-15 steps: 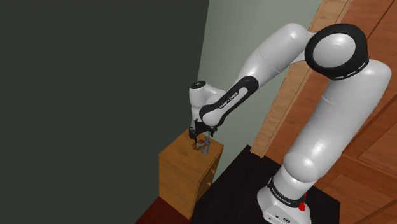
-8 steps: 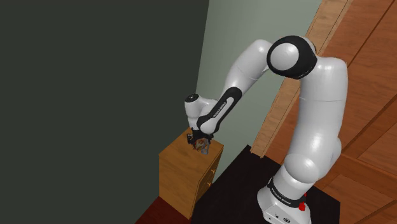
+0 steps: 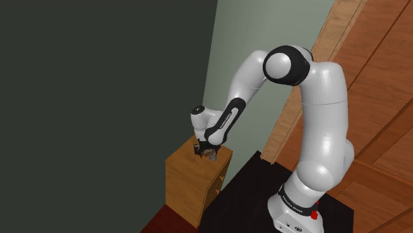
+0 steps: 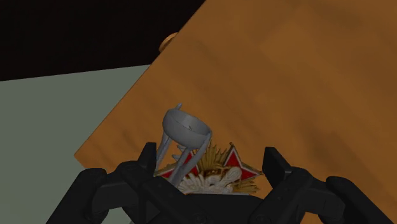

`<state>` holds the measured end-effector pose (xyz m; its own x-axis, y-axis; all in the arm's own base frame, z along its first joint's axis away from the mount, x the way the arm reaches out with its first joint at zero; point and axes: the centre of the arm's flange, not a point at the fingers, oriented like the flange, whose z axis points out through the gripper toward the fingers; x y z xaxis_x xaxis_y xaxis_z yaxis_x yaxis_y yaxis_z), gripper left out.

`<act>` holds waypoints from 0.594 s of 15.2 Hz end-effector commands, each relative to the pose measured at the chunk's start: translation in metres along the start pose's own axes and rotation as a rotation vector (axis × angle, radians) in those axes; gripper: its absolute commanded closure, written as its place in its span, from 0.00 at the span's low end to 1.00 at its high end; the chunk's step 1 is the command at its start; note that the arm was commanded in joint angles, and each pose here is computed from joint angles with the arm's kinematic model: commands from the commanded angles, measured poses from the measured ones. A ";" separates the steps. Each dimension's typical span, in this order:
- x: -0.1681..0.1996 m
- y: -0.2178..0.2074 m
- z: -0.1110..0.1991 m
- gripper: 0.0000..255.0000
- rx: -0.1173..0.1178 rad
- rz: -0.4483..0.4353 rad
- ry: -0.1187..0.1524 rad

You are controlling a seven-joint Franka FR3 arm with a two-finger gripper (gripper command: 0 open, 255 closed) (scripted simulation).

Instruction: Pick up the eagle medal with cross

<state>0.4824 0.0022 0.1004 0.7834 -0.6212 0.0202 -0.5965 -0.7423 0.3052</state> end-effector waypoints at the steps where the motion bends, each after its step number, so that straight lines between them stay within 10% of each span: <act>1: -0.001 -0.002 0.005 0.00 0.000 0.000 0.000; 2: -0.001 -0.002 0.005 1.00 0.000 0.000 0.000; 9: -0.001 -0.002 0.004 1.00 0.000 0.000 0.000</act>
<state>0.4852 0.0026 0.0988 0.7829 -0.6215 0.0266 -0.5989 -0.7415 0.3026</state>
